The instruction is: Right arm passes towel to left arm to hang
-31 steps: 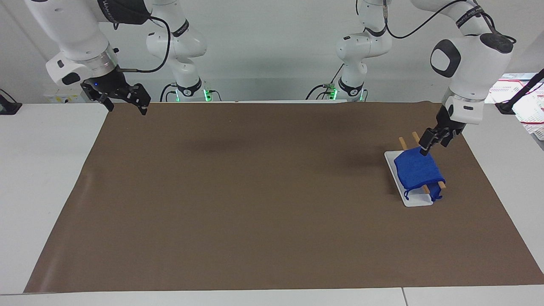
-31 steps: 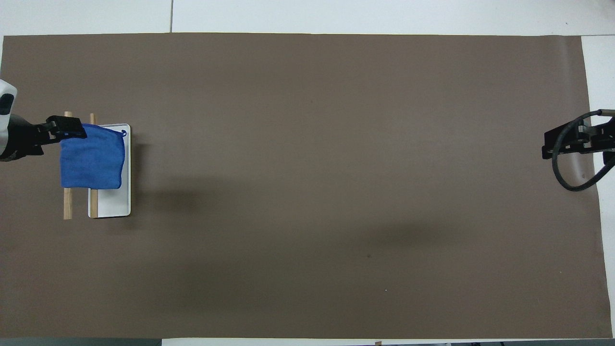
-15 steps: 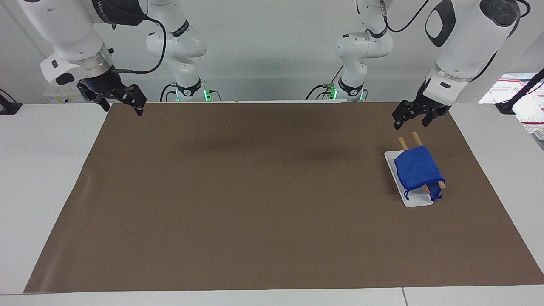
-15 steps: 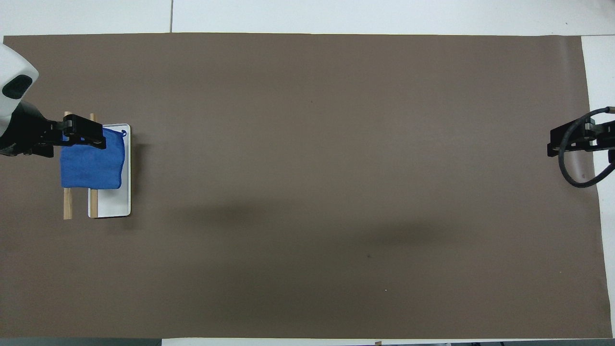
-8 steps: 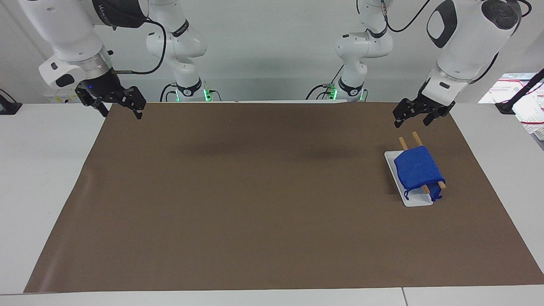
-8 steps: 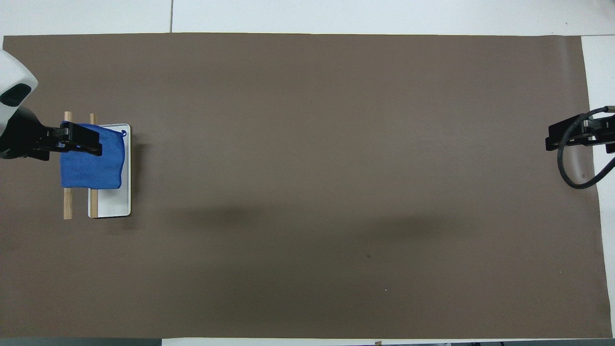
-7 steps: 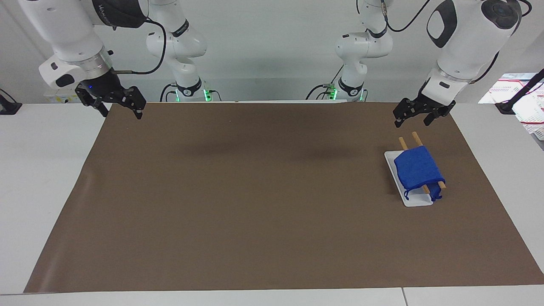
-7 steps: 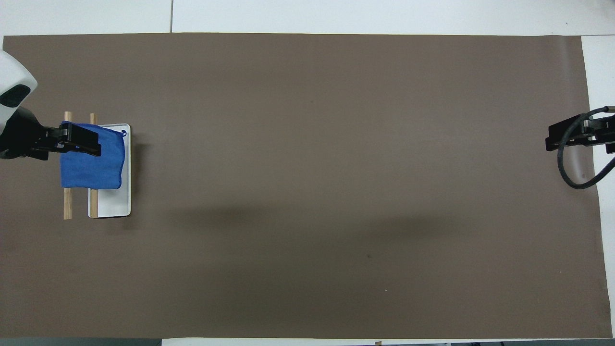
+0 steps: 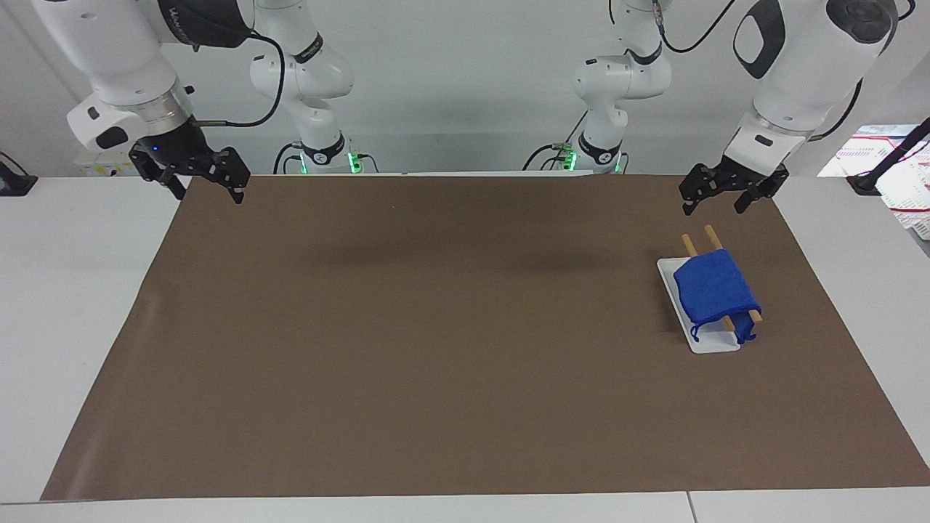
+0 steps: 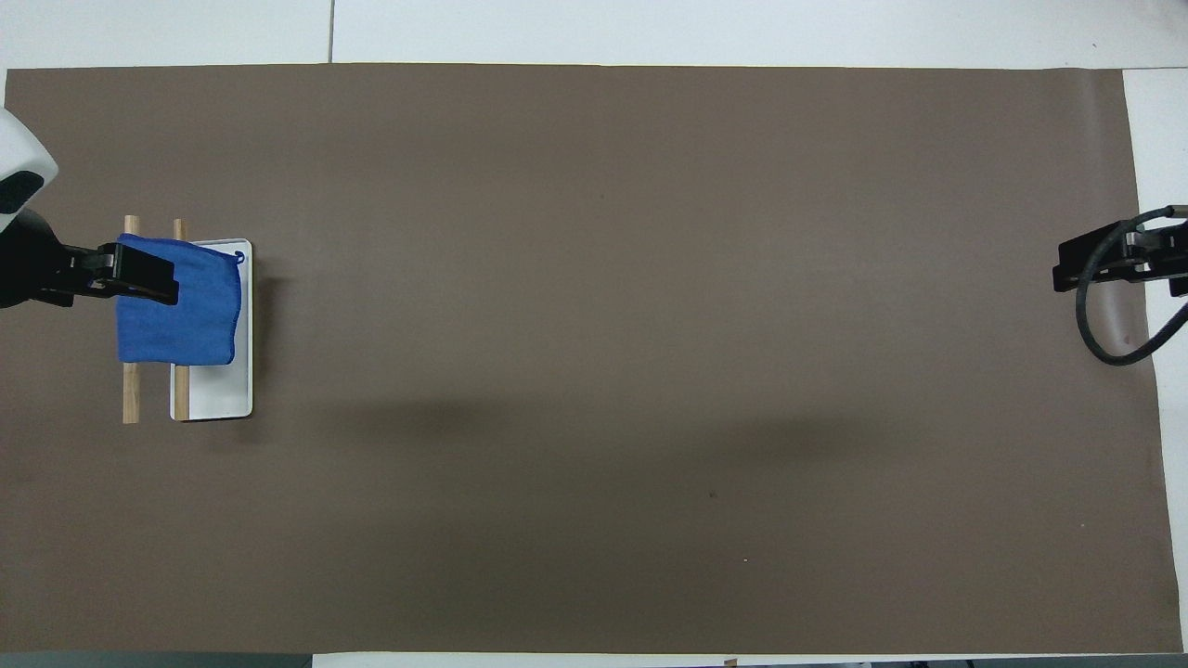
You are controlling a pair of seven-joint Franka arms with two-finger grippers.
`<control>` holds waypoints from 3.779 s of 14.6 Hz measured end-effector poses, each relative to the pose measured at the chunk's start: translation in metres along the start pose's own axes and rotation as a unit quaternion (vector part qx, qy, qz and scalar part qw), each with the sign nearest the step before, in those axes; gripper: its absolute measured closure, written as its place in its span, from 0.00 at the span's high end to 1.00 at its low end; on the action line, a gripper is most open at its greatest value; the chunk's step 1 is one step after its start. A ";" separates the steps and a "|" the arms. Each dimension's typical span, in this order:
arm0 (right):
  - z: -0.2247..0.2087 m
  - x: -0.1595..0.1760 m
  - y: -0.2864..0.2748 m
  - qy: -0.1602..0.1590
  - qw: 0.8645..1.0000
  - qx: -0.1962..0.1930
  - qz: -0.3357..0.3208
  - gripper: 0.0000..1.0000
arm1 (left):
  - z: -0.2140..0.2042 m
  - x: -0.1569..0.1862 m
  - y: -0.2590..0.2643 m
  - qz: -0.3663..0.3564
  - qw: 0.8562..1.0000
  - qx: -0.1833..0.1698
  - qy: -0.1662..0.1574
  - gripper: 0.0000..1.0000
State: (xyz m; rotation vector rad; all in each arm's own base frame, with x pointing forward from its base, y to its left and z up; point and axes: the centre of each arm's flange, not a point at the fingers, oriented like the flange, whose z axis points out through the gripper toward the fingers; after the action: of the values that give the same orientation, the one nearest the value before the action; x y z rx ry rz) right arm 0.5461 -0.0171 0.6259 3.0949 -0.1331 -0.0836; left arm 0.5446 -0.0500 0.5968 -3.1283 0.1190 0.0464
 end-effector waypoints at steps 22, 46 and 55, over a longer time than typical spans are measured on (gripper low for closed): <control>0.000 0.000 0.000 0.000 1.000 0.000 0.000 1.00 | -0.006 -0.008 0.007 0.009 1.000 -0.005 -0.002 1.00; 0.000 0.000 0.000 0.000 1.000 0.000 0.000 1.00 | -0.002 0.010 0.002 0.007 1.000 -0.007 0.000 1.00; 0.000 0.000 0.000 0.000 1.000 0.000 0.000 1.00 | -0.005 0.008 0.002 0.007 1.000 -0.007 0.002 1.00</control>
State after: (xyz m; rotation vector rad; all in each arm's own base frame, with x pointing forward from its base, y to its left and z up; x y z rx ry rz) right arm 0.5461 -0.0171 0.6259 3.0949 -0.1330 -0.0837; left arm 0.5525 -0.0526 0.6017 -3.1417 0.1424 0.0406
